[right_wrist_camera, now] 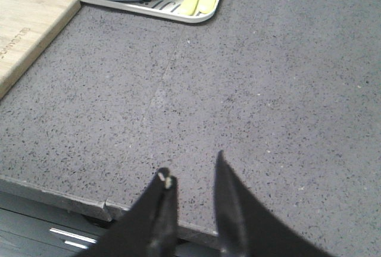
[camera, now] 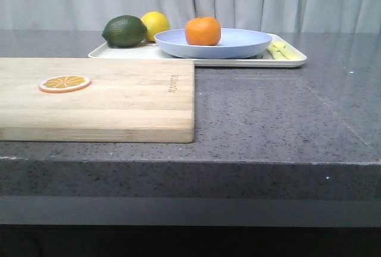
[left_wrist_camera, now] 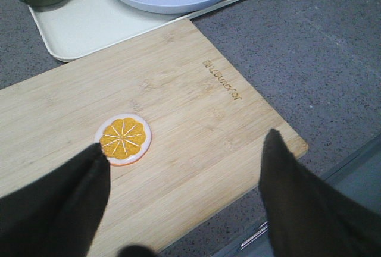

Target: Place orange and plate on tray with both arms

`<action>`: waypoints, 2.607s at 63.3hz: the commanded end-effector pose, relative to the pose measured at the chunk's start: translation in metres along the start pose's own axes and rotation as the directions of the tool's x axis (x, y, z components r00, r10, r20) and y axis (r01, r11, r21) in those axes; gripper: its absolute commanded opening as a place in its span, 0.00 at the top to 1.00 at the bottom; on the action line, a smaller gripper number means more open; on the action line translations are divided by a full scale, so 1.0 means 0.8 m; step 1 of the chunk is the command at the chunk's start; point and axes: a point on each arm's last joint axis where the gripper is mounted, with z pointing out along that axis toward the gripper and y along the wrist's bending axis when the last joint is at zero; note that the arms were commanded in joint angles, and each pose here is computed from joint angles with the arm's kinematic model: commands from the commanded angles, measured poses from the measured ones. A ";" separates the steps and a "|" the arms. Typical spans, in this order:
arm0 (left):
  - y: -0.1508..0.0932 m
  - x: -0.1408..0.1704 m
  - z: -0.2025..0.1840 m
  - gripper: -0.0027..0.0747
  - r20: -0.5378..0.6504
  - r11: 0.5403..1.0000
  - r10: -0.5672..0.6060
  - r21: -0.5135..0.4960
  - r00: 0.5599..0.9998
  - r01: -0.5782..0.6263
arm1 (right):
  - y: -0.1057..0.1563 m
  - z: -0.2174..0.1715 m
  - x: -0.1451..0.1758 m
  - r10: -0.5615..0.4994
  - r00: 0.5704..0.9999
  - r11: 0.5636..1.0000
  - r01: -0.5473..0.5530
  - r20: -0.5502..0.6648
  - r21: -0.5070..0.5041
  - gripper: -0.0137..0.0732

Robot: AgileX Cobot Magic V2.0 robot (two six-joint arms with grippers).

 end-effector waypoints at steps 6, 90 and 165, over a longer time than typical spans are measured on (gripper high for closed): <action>0.001 -0.017 -0.008 0.65 0.093 1.000 -0.020 0.001 0.995 0.020 | -0.002 -0.005 -0.018 -0.019 0.995 1.000 0.017 0.101 0.018 0.89; 0.018 0.008 -0.039 0.99 0.203 0.993 -0.039 -0.103 0.978 0.061 | 0.001 -0.006 -0.017 0.015 0.995 1.000 -0.014 0.098 -0.009 0.98; 0.030 0.235 -0.032 0.99 0.655 0.834 0.032 -0.433 0.755 0.341 | 0.001 -0.005 -0.017 0.015 0.995 1.000 -0.014 0.095 -0.010 0.98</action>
